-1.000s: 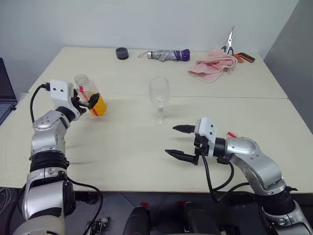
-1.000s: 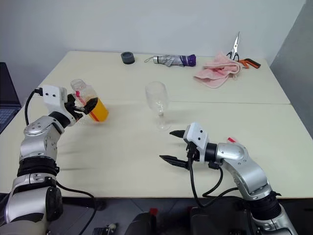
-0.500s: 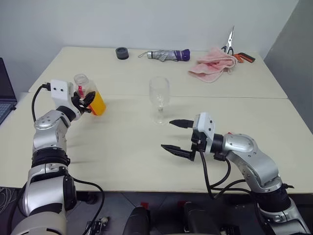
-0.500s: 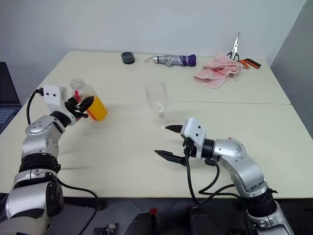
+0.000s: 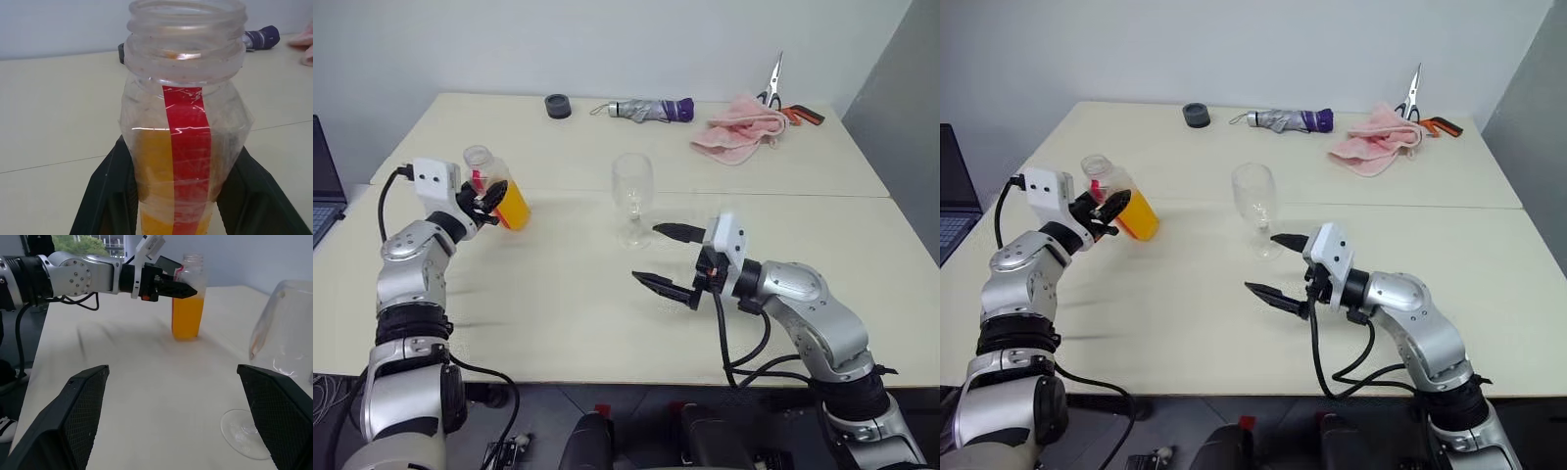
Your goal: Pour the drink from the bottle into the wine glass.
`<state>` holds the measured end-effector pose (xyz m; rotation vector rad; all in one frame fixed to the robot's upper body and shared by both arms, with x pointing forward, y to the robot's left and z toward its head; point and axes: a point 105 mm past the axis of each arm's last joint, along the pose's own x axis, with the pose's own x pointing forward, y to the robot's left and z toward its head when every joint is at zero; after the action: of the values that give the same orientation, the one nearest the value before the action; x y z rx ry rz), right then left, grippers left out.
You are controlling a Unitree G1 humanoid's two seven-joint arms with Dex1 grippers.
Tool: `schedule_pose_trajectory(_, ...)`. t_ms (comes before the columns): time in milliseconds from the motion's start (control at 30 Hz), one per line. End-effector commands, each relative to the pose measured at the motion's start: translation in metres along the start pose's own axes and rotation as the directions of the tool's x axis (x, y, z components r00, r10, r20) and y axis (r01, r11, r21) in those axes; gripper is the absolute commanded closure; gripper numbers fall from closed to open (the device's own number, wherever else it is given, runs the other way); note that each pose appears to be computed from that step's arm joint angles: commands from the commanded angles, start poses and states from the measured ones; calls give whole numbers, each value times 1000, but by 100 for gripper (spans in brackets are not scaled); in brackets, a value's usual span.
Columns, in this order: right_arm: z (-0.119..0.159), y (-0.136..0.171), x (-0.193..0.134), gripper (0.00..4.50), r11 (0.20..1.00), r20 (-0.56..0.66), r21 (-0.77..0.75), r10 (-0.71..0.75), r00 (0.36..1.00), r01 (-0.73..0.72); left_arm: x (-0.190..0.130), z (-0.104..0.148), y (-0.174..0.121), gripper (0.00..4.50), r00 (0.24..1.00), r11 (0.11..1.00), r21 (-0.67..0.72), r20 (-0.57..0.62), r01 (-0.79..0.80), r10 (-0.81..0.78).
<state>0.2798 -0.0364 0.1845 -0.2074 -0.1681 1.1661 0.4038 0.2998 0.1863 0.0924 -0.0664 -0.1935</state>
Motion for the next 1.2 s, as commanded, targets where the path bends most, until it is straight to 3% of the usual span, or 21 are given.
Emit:
schedule_pose_trajectory(33, 19, -1, -3, 0, 999, 59, -46, -8, 998, 10, 2, 38, -11, 281, 992, 999, 45, 123, 29, -34)
schedule_pose_trajectory(267, 27, -11, -18, 0, 995, 66, -40, -87, 994, 90, 13, 82, -69, 282, 961, 962, 219, 184, 165, -206)
schedule_pose_trajectory(567, 38, -34, -21, 0, 954, 139, -82, -275, 951, 288, 24, 106, -128, 283, 913, 834, 490, 162, 256, -375)
schedule_pose_trajectory(733, 32, -33, -18, 0, 964, 117, -45, -257, 959, 264, 31, 113, -140, 283, 893, 725, 650, 157, 228, -421)
schedule_pose_trajectory(1200, 28, -32, -13, 0, 974, 95, -13, -222, 970, 224, 42, 115, -141, 283, 873, 481, 868, 140, 118, -467)
